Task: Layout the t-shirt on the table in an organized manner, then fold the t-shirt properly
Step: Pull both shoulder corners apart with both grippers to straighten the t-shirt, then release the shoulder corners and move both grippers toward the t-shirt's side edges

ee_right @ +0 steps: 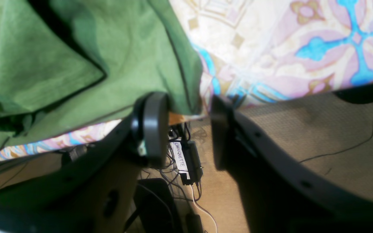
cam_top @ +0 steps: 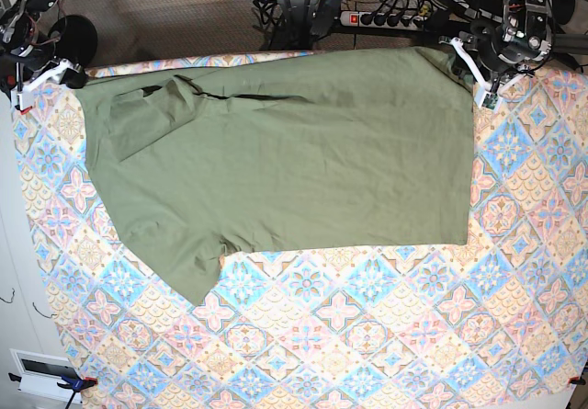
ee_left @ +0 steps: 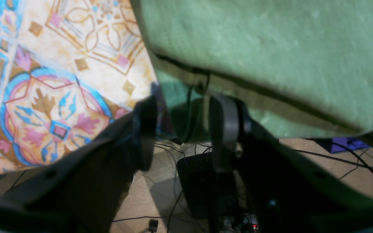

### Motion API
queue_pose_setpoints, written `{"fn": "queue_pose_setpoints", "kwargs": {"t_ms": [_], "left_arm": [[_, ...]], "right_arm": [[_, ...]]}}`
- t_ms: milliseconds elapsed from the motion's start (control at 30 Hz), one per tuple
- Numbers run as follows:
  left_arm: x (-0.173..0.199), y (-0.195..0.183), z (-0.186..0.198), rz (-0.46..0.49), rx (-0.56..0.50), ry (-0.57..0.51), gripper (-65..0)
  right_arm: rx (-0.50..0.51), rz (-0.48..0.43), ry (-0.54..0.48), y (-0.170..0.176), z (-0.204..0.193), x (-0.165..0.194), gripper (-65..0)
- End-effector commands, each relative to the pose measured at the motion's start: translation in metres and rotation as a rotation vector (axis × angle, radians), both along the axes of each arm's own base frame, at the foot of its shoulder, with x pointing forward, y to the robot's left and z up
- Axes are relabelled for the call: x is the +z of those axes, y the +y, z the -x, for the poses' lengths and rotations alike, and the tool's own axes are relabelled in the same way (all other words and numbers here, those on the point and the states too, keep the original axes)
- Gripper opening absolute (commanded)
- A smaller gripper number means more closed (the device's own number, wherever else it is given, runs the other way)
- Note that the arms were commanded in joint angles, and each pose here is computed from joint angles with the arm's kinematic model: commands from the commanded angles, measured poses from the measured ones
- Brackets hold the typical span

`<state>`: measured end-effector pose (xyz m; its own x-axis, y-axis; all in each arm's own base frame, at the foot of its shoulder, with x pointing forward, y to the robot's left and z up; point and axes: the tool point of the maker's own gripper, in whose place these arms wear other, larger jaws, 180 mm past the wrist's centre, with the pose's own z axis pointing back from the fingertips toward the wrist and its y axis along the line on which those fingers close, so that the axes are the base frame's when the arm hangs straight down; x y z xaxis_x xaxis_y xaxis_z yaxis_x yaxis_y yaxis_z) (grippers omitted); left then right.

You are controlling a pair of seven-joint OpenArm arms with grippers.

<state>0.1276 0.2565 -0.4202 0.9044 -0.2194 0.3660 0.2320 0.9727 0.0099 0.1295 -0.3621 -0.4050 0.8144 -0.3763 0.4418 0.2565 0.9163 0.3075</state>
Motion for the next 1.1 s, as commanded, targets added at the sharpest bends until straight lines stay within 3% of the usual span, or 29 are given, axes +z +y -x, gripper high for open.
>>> {"fn": "queue_pose_setpoints", "kwargs": {"t_ms": [0,233,500,633,967,1067], "left_arm": [[0.006,0.002,-0.005,-0.004,0.001,-0.025,-37.8],[0.015,0.003,0.003,0.009,0.023,-0.033,-37.8],[0.039,0.019,-0.001,-0.034,0.049,-0.093,-37.8],[0.050,0.027,-0.009,0.009,0.128,-0.146,-37.8],[0.099,0.039,-0.078,0.064,0.194,-0.385,-37.8],[0.115,0.036,-0.105,0.079,0.185,-0.462,-37.8]], "right_arm": [[0.009,0.032,-0.030,-0.009,-0.005,0.012,-43.4],[-0.007,0.041,-0.025,-0.014,0.001,0.014,-33.9],[-0.037,0.055,-0.038,-0.024,0.003,0.019,-33.9],[-0.068,0.069,-0.050,-0.033,0.007,0.024,-33.9],[-0.095,0.096,-0.075,-0.044,0.006,0.034,-33.9],[-0.049,0.152,-0.142,-0.045,-0.019,0.057,-33.9]]}}
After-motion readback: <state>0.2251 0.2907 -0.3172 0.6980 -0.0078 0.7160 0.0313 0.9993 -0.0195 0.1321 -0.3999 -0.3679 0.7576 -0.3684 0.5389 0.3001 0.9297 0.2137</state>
